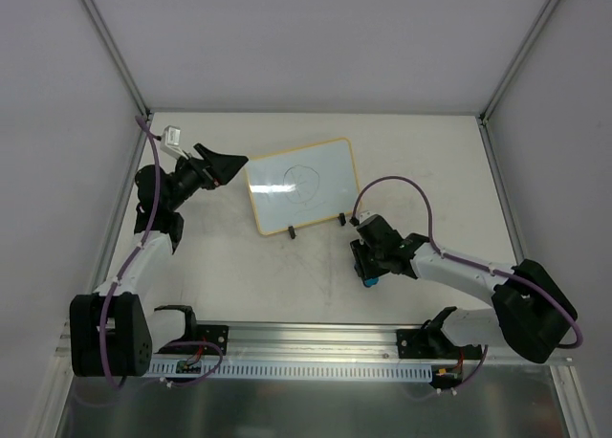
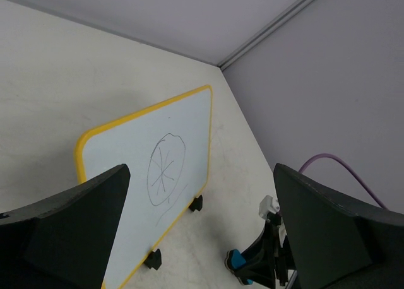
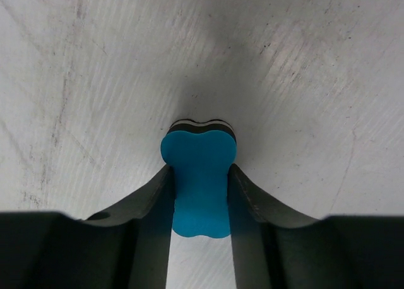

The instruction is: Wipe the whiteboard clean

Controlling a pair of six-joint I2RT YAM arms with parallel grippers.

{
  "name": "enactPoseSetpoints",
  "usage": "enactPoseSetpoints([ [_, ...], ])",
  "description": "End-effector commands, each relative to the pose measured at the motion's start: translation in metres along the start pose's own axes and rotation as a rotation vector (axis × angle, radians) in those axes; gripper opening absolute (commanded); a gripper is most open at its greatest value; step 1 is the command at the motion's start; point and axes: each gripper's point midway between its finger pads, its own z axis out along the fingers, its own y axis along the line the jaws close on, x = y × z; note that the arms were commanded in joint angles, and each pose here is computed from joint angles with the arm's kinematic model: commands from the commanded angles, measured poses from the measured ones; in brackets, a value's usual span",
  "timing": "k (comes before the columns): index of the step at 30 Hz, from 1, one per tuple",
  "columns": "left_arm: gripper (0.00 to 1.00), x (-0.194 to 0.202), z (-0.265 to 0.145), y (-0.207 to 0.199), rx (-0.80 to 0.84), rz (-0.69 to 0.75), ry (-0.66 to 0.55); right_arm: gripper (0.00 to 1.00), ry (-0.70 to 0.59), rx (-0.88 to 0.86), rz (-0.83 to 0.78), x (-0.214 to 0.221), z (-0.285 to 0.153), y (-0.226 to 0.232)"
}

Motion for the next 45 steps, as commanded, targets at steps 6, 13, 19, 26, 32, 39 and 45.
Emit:
enactPoseSetpoints([
  [6,0.99,-0.013,0.002,-0.018,0.145,0.121,-0.015,0.23,-0.023,-0.032,0.026,-0.016,-0.008,0.012],
  [13,0.99,0.021,-0.007,0.006,0.120,0.143,0.052,0.21,-0.118,-0.086,0.015,-0.061,-0.031,0.028],
  [19,0.99,0.041,-0.009,0.024,0.092,0.122,0.081,0.17,-0.183,-0.107,-0.017,-0.103,-0.051,0.039],
  [26,0.99,0.044,0.000,0.045,0.047,0.140,0.116,0.17,-0.310,-0.139,-0.002,-0.160,-0.081,0.048],
  [32,0.99,0.037,0.006,0.067,0.064,0.078,0.144,0.16,-0.392,-0.181,-0.008,-0.199,-0.110,0.048],
  [39,0.94,0.034,0.026,0.081,0.150,0.010,0.234,0.13,-0.471,-0.196,-0.016,-0.236,-0.134,0.051],
  [45,0.91,0.036,0.038,0.083,0.240,-0.004,0.272,0.13,-0.464,-0.188,-0.027,-0.249,-0.126,0.051],
])
